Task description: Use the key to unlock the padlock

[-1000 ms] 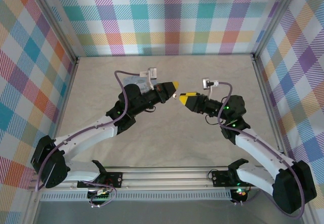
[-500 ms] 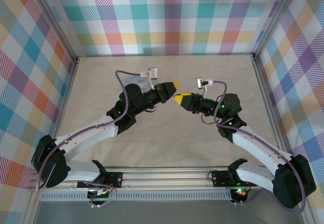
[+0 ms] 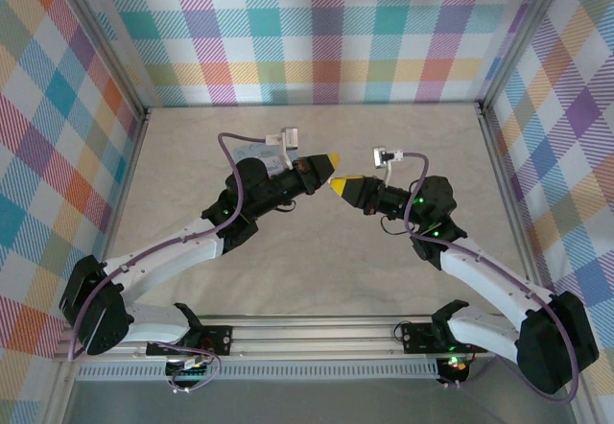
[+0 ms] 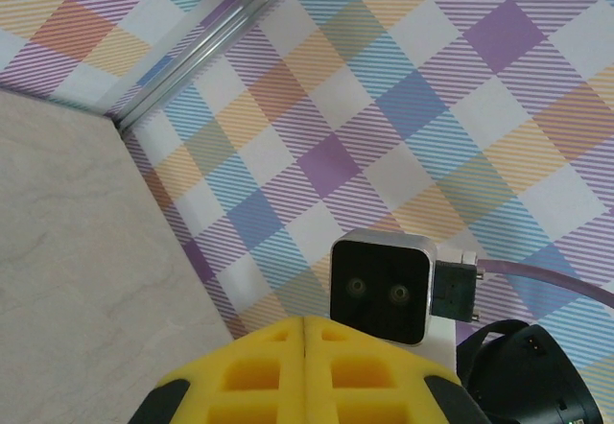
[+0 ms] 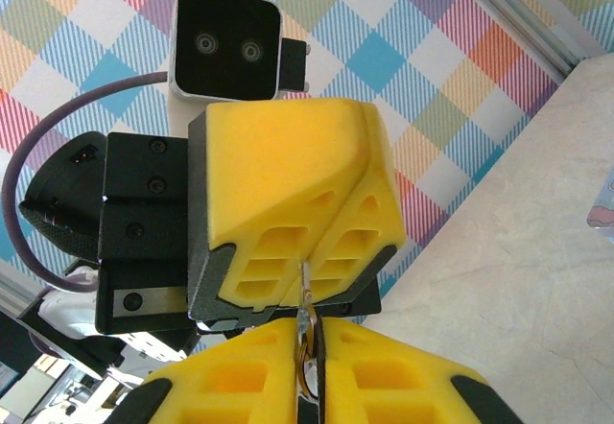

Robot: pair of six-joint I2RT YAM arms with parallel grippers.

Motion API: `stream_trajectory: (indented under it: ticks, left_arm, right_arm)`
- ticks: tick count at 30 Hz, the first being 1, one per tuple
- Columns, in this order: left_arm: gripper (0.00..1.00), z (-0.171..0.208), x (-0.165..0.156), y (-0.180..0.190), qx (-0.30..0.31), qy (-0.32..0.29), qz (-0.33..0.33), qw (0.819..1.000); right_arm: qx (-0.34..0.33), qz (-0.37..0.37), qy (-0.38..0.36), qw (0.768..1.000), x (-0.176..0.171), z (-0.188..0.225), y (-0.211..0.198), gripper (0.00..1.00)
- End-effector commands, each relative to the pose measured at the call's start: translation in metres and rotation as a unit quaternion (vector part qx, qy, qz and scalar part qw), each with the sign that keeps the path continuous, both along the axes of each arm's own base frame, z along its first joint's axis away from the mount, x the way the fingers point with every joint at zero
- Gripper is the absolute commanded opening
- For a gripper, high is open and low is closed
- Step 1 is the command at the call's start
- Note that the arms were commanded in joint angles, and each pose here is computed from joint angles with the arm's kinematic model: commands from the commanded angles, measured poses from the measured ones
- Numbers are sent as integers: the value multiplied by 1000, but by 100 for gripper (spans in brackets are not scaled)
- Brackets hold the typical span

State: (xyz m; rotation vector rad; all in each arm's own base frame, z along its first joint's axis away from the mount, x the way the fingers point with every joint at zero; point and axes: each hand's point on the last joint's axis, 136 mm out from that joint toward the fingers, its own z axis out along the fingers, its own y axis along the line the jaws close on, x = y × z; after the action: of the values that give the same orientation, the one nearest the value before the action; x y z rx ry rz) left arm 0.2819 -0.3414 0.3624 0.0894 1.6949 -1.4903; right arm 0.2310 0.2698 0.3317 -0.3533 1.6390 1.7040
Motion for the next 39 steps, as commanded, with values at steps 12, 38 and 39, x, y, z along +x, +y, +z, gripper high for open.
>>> stream_trajectory:
  ticks: [12, 38, 39]
  left_arm:
    - [0, 9, -8, -1, -5, -27, -6, 1000]
    - [100, -36, 24, 100, 233, 33, 198, 951]
    - [100, -40, 28, 105, 241, 42, 205, 948]
  right_arm:
    - [2, -12, -12, 1000, 1, 18, 0, 0]
    - [-286, -135, 59, 947, -7, -99, -58, 0]
    - [-294, -137, 65, 944, -8, -104, -60, 0]
